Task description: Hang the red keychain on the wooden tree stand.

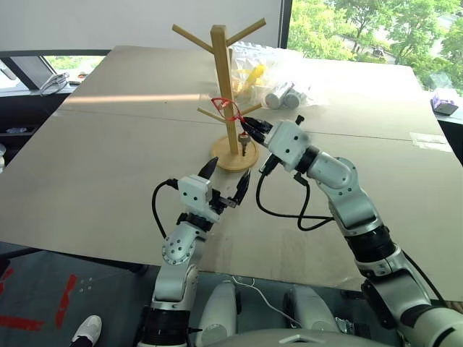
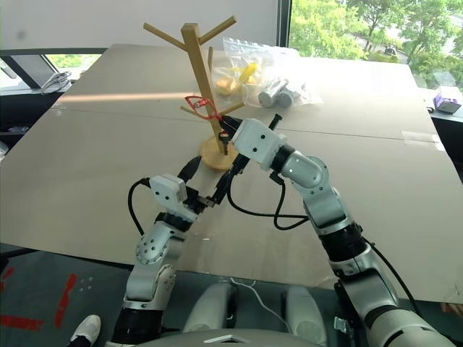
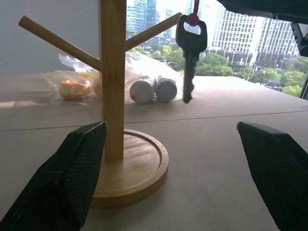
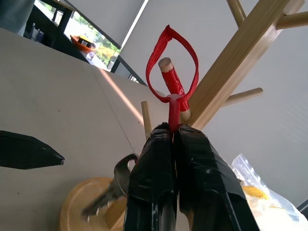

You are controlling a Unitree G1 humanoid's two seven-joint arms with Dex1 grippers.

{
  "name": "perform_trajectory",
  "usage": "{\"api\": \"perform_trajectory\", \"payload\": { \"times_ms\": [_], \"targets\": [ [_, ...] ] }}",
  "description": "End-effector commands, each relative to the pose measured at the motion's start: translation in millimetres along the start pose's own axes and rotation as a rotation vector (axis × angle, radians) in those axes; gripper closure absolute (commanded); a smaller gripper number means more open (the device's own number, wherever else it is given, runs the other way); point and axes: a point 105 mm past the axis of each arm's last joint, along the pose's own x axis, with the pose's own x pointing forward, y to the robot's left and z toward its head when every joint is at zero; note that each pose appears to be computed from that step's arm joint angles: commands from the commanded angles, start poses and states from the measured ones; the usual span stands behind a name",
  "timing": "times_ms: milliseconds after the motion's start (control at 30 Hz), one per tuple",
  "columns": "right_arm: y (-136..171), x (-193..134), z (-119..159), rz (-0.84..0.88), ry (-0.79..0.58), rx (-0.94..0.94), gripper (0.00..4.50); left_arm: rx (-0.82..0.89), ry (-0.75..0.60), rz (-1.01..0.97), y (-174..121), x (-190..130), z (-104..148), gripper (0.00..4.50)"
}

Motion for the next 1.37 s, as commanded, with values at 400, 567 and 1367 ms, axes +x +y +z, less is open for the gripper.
{"api": "perform_trajectory", "payload": {
  "times_ms": [400,567,1367],
  "targets": [
    [-6.3,14.6,0.4,-0.061,-0.035,-0.002,3.41,0.02,-0.049,0.006,0.2,-2.0,7.2,0.0],
    [-29.7,7.9,13.6,-0.214,-0.135,0.081,0.99,0.022,-0.05,0.022,1.0,-2.7,8.4,0.0],
    [-61.0,-151.7,-103.7,-0.733,0.315,0.268,0.04,0.137,0.051,0.303,46.2,-8.4,-2.0,0.0]
  ]
}}
